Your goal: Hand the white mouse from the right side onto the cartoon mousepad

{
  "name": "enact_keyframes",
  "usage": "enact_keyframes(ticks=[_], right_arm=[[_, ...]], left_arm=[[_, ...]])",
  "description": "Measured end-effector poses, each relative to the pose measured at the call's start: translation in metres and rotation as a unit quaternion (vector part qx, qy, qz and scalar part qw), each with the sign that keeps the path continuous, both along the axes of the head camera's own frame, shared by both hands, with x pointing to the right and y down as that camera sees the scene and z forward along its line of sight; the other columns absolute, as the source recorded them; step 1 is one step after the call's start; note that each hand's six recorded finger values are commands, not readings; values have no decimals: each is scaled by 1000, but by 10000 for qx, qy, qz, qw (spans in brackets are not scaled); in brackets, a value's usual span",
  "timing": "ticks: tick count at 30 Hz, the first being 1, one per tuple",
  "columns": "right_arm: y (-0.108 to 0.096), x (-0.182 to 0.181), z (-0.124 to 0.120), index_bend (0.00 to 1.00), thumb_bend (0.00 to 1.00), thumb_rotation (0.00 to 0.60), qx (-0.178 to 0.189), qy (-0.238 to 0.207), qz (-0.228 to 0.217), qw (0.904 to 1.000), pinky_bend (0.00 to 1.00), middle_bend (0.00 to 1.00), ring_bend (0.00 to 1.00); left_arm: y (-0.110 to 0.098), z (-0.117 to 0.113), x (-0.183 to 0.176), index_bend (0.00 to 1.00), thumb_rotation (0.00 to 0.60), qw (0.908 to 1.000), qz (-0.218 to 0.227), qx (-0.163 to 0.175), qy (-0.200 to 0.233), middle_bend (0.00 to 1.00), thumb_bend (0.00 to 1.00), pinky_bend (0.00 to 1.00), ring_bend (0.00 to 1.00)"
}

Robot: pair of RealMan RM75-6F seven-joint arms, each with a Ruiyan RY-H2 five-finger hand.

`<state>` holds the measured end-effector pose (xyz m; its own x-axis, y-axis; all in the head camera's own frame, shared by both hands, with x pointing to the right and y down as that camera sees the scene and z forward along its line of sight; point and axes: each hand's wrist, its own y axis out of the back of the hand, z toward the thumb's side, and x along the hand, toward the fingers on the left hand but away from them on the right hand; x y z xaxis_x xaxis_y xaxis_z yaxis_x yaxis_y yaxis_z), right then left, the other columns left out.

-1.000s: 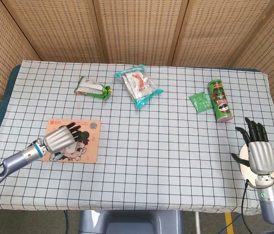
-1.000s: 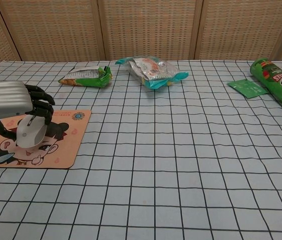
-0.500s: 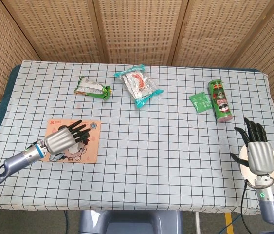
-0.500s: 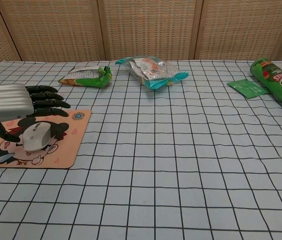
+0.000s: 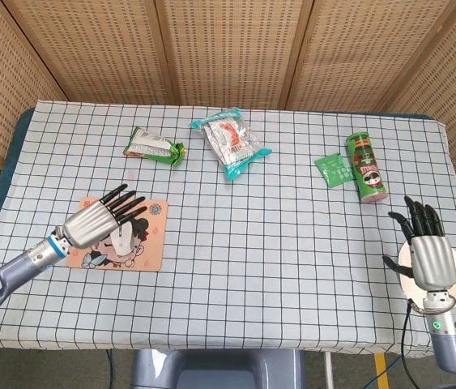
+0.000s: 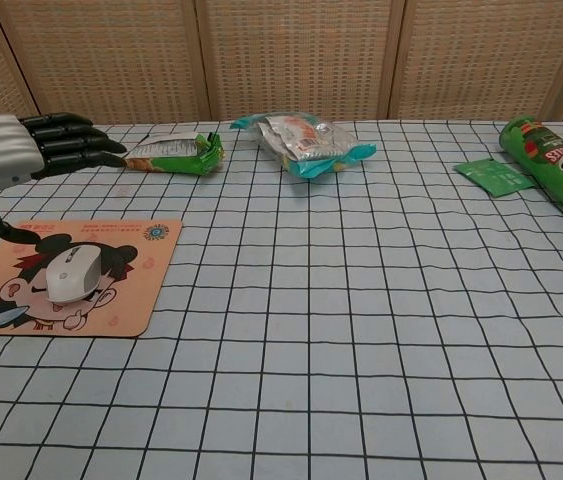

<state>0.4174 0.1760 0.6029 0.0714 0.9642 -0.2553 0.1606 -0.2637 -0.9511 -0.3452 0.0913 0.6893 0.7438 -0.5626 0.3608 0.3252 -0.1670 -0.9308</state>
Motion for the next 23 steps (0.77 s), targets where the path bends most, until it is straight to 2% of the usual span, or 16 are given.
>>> enact_keyframes(ticks=[5,8,11,14,17,18,21,23], right_arm=[[2,-2,2,234,178,600,-98,93,-72,9999,2,50,0],[4,-3,4,224,178,600,-183,155,-135,9996,0,26,0],[7,-6,8,211,179,600,-321,245,-222,9989,0,6,0],[10,-10,10,197,178,600,-456,278,-299,9981,0,0,0],[12,-14,11,183,177,600,-543,280,-366,9975,0,0,0],[13,-15,11,181,177,600,-566,277,-387,9973,0,0,0],[16,-20,10,170,177,600,-627,241,-454,9967,0,0,0],[19,-21,10,157,177,600,-666,242,-489,9963,0,0,0]], left_arm=[[6,-11,-7,34,600,9966,-667,-29,489,0,117,0,0],[18,-16,-8,31,600,9909,-1105,-121,753,0,102,0,0],[37,-22,-6,12,600,9810,-1636,-270,1010,0,91,0,0],[60,-34,2,0,600,9640,-2280,-454,1289,0,80,0,0],[84,-49,7,0,600,9403,-2997,-632,1481,0,72,0,0],[93,-56,6,0,600,9296,-3295,-688,1500,0,72,0,0],[115,-71,-5,0,600,9053,-3979,-679,1326,0,70,0,0],[126,-80,-17,0,600,8942,-4295,-558,1130,0,68,0,0]])
